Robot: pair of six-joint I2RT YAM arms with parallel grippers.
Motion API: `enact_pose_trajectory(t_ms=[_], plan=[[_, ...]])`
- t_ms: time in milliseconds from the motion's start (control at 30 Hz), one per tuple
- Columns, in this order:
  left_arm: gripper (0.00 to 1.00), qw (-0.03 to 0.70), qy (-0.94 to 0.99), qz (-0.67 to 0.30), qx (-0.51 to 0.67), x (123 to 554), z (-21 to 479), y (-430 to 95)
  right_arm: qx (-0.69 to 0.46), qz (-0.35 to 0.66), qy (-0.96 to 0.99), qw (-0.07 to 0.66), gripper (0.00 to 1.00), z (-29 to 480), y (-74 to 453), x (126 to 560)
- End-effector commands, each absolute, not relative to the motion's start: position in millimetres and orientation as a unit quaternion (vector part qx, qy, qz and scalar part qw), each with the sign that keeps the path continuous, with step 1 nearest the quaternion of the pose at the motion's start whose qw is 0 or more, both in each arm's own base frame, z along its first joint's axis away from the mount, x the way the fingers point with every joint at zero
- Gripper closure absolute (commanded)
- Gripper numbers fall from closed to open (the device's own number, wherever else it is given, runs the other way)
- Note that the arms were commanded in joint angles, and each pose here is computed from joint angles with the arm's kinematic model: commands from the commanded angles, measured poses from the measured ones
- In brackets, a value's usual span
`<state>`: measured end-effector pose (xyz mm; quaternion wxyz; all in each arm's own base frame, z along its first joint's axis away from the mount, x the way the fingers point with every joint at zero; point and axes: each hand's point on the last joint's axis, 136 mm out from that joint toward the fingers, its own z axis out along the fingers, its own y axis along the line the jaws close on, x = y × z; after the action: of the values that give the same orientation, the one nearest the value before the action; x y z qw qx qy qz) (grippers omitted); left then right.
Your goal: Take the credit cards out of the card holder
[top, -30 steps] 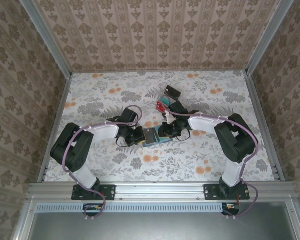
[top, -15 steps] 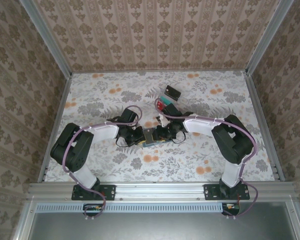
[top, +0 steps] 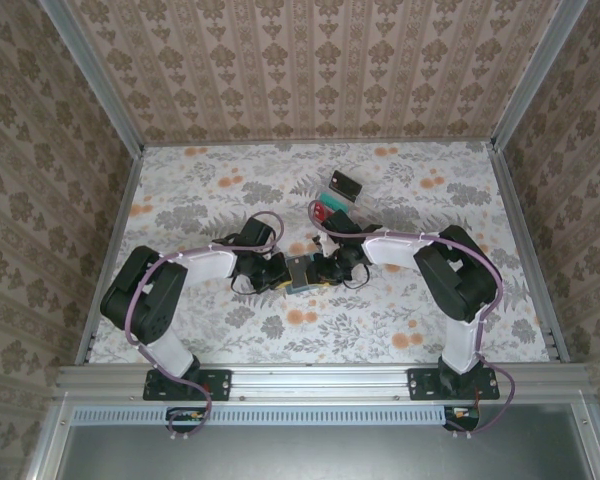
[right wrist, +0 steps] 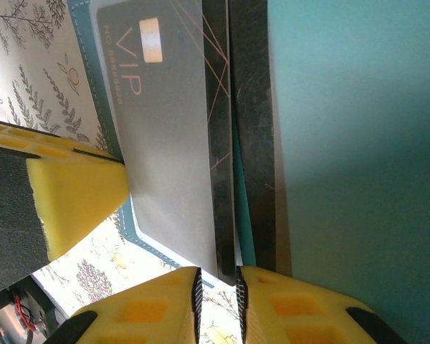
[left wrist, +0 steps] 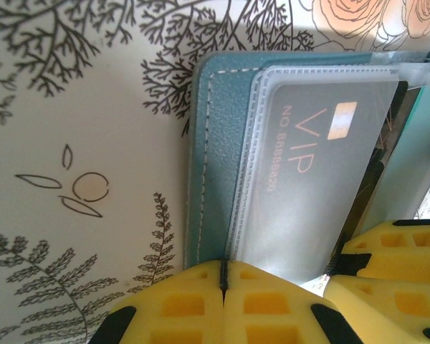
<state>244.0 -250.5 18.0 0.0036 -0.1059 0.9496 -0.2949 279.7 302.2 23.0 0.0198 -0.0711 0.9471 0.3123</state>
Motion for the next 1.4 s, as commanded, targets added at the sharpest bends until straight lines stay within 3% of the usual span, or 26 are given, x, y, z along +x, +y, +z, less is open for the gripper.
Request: enact_pose_trajectory(t_ms=[0,267,533,1133,1367], plan=[[1.00,-0.052,0.964,-0.226,-0.130,211,-25,-225,-0.059,0.305,0.950,0.013,0.76,8,302,283],[1.00,-0.054,0.965,-0.225,-0.125,209,-25,-224,-0.047,0.340,0.938,0.041,0.81,19,308,291],[1.00,-0.053,0.967,-0.218,-0.121,208,-24,-220,-0.035,0.334,0.941,0.050,1.00,18,297,295],[1.00,-0.044,0.967,-0.221,-0.122,213,-18,-212,-0.037,0.318,0.945,0.062,1.00,27,268,296],[1.00,0.011,0.957,-0.274,-0.095,236,19,-230,-0.038,0.321,0.944,0.063,1.00,28,269,298]])
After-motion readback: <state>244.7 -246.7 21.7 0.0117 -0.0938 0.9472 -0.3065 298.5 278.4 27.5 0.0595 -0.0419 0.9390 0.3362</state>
